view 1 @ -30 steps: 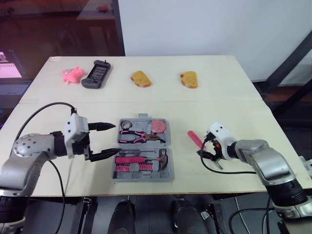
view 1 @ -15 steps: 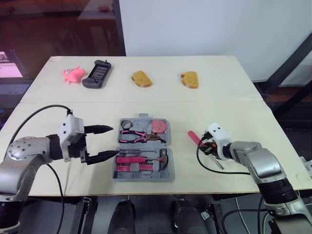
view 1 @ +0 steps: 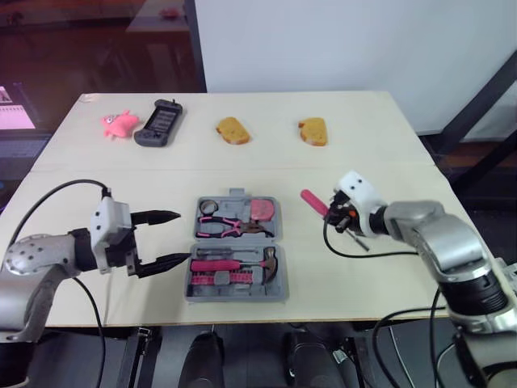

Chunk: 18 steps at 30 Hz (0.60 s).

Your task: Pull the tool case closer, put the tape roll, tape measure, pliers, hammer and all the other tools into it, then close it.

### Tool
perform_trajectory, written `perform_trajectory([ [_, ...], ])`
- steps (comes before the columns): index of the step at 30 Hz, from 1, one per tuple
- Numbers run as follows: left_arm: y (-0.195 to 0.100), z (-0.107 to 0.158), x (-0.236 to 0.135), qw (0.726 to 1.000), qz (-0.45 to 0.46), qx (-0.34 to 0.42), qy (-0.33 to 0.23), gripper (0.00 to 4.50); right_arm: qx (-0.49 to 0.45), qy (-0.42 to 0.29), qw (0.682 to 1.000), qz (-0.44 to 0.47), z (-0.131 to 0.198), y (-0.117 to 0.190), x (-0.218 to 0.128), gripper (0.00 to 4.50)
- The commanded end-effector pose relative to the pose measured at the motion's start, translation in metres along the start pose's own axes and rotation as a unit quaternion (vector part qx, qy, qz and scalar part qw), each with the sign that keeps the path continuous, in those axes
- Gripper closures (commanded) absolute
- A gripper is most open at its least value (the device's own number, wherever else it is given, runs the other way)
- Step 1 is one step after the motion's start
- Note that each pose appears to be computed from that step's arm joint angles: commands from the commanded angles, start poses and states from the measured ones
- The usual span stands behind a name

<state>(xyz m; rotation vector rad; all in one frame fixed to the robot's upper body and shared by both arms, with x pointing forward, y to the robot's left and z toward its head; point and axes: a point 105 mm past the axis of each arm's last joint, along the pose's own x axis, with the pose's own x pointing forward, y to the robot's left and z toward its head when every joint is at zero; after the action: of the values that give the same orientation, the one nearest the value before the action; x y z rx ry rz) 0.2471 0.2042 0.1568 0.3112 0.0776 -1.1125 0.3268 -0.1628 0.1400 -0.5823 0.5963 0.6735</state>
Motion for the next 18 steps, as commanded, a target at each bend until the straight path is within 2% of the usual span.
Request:
perform_trajectory([
  [1, 0.002, 0.002, -0.010, 1.000, 0.013, 0.017, 0.001, 0.00, -0.080, -0.007, 0.996, 0.043, 0.036, 0.013, -0.010, 4.11],
  [4, -0.001, -0.001, -0.014, 1.000, 0.025, 0.015, 0.001, 0.00, -0.102, -0.075, 0.990, 0.067, 0.075, 0.025, -0.012, 4.11],
  [7, -0.006, -0.003, -0.018, 0.999, 0.032, 0.008, 0.004, 0.00, -0.108, -0.085, 0.985, 0.108, 0.083, 0.044, -0.009, 4.11],
  [12, -0.016, -0.003, -0.030, 0.999, 0.047, 0.001, 0.009, 0.00, -0.098, -0.026, 0.976, 0.192, 0.070, 0.083, 0.004, 4.11],
  [18, -0.027, -0.017, -0.043, 0.998, 0.052, -0.006, 0.046, 0.00, -0.195, 0.074, 0.954, 0.217, 0.053, 0.110, 0.008, 4.11],
])
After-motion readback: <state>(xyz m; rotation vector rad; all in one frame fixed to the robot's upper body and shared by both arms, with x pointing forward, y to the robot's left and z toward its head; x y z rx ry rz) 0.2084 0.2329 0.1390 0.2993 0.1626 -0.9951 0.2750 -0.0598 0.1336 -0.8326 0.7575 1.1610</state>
